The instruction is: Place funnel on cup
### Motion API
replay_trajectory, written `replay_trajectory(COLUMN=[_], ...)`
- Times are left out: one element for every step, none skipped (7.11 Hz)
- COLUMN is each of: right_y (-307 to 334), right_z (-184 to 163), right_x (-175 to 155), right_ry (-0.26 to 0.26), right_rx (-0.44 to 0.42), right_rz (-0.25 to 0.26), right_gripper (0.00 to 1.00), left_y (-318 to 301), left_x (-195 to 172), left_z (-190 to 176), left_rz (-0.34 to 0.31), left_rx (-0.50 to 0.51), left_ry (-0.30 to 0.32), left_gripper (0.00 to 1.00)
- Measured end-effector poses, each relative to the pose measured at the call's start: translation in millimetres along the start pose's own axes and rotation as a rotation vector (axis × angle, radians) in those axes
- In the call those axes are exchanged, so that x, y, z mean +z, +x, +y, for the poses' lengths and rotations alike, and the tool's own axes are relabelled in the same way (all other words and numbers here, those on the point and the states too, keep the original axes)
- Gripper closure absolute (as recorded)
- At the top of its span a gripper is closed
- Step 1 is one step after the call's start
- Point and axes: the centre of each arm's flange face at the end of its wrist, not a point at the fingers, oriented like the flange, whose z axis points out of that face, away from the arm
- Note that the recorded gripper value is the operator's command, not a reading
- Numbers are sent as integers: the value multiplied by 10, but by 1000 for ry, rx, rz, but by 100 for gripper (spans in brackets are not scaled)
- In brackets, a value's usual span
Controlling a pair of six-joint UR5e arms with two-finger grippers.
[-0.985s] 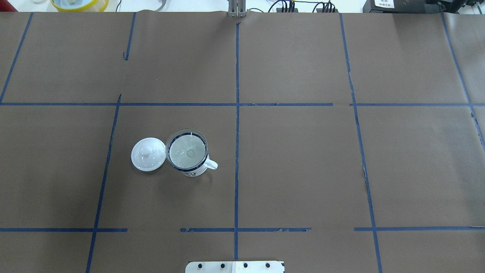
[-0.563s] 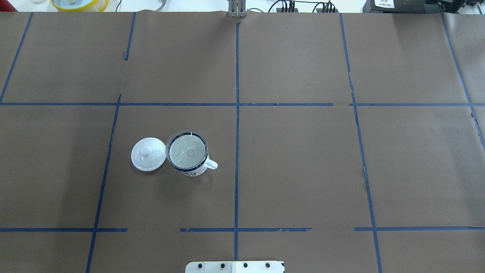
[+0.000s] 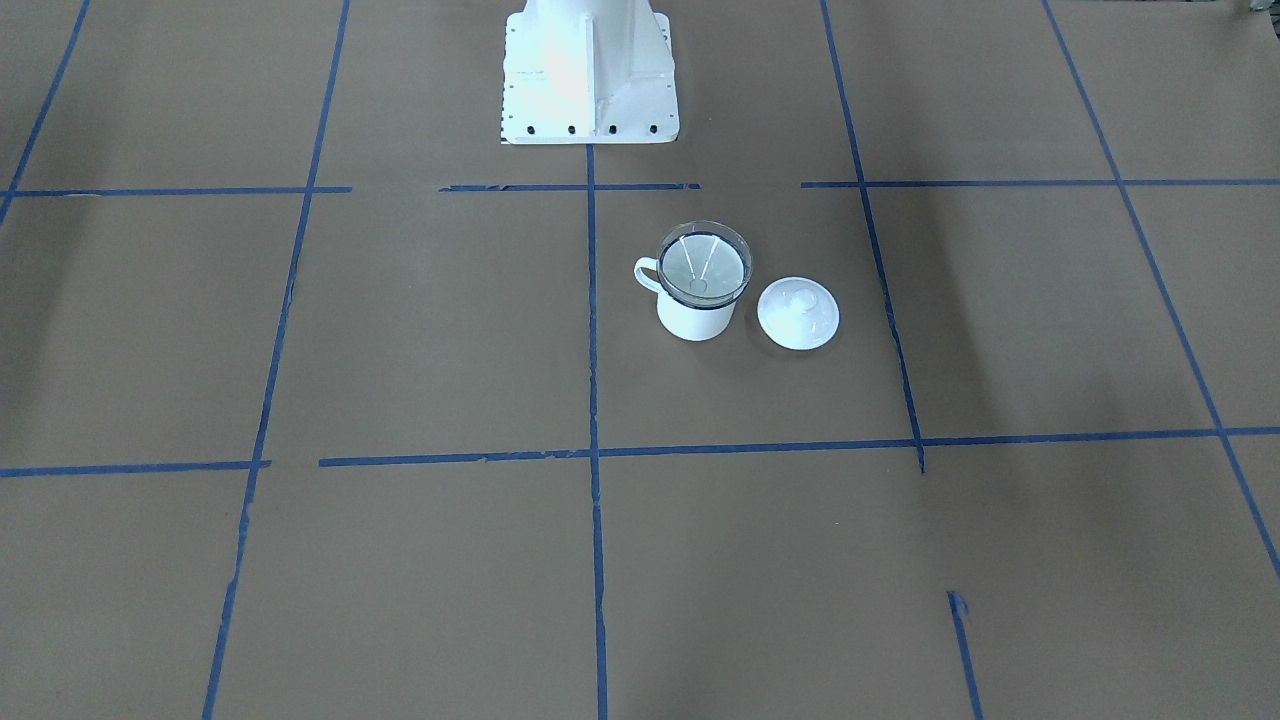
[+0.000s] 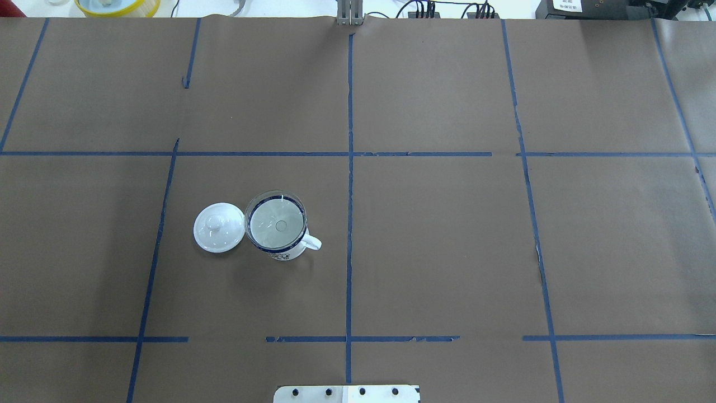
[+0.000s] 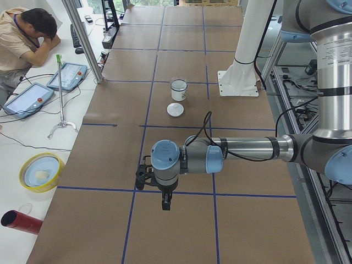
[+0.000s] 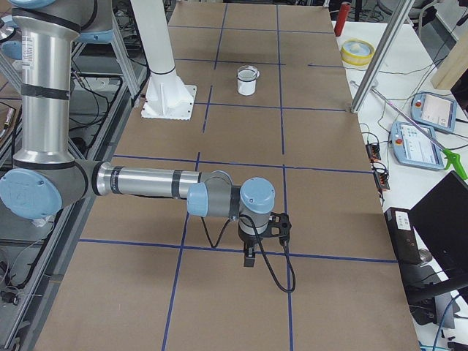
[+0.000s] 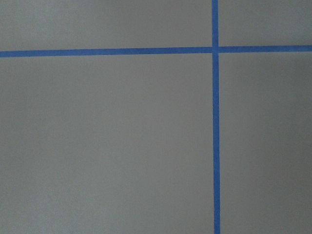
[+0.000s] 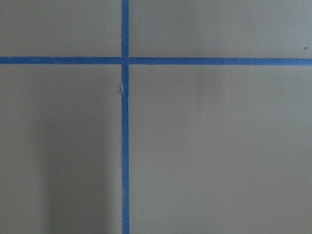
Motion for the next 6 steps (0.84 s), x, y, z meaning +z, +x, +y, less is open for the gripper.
replay_trajectory(right_y=[1,2,2,1,0,0], right_z=[0,0,0,0,0,0], right_x=[1,2,2,1,0,0], right_ry=[0,0,0,0,0,0], right_rx=[0,0,0,0,0,0], right_rz=[0,0,0,0,0,0], right_gripper=[0,0,0,0,0,0], left_y=[12,39,80,127,150,160], left_x=[-30,-75,-126,-178,-202,-213], left_z=[-24,-49,-65,-79,-84,-86], left_rz=[-18,-33,-40,-42,-44,-44], left_rx=[9,18,28,38,43,45], left_ry=[6,15,26,36,41,44], left_gripper=[0,0,0,0,0,0])
